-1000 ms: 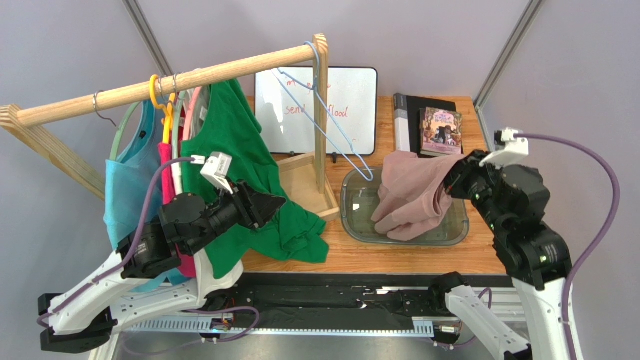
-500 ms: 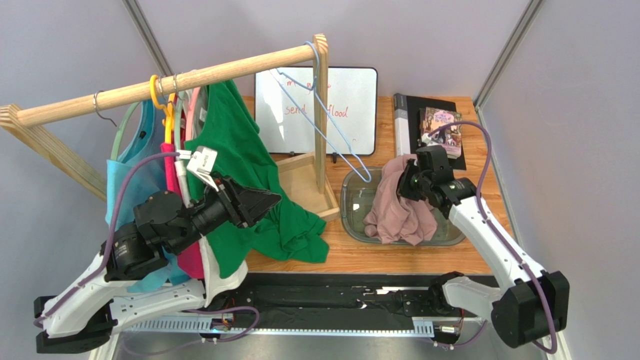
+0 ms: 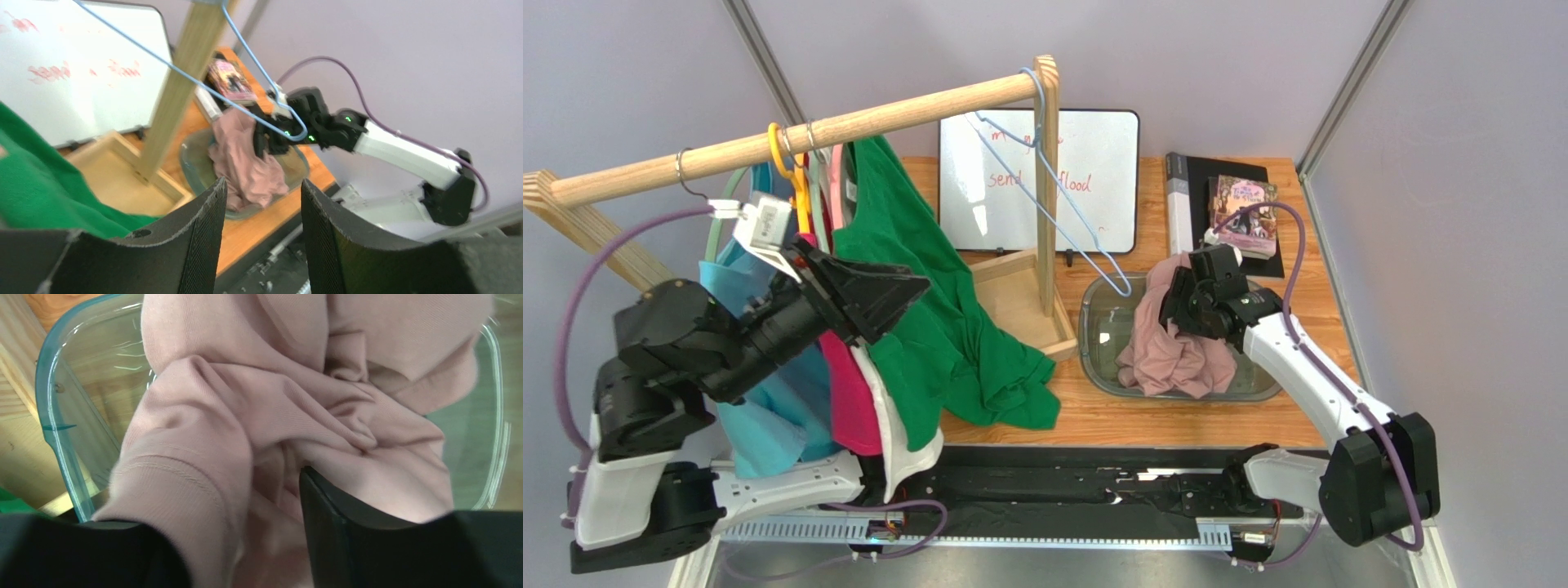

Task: Remove the t-shirt from the hanger
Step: Place the tshirt into the basket, then grab a hanger with a tshirt on it with the right arm

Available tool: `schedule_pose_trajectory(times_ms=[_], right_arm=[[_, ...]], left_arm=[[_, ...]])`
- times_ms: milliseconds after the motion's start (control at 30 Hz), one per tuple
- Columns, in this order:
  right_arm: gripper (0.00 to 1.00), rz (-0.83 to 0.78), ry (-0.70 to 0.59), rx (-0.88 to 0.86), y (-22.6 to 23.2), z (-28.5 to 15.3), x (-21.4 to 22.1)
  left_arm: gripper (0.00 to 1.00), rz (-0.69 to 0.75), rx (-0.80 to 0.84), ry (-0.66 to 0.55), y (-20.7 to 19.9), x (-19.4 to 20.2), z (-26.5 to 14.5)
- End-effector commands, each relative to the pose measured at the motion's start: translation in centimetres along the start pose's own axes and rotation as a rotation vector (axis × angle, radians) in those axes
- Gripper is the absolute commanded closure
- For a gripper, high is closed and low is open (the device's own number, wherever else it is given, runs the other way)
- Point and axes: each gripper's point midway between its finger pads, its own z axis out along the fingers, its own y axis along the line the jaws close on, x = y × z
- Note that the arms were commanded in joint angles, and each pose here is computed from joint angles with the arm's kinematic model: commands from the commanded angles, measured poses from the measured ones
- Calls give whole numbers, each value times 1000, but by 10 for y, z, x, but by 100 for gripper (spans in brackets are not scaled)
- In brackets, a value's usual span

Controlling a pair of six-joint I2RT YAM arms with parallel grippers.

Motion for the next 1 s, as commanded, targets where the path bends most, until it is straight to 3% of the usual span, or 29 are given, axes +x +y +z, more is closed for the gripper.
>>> schedule_pose_trajectory(times_ms=[0,133,400,700,967], right_arm=[[36,-91,-128,28,4,-42,-34],[25,-117,-170,-71,15,-75,-36],[21,-159,-233,-225,29,-127,-33],[22,-205,-301,-394,46,-191,-31],[23,-213,-300,-466,51,-215,-24]], left_arm=[[46,208,-203,66,33,-13,-8],[46,299,-422,44,60,-40,-12],[51,341,-573,-93,75,-81,-23],[55,416,-770,-100,100,-84,-28],[55,442,-781,-64,103,-68,-8]])
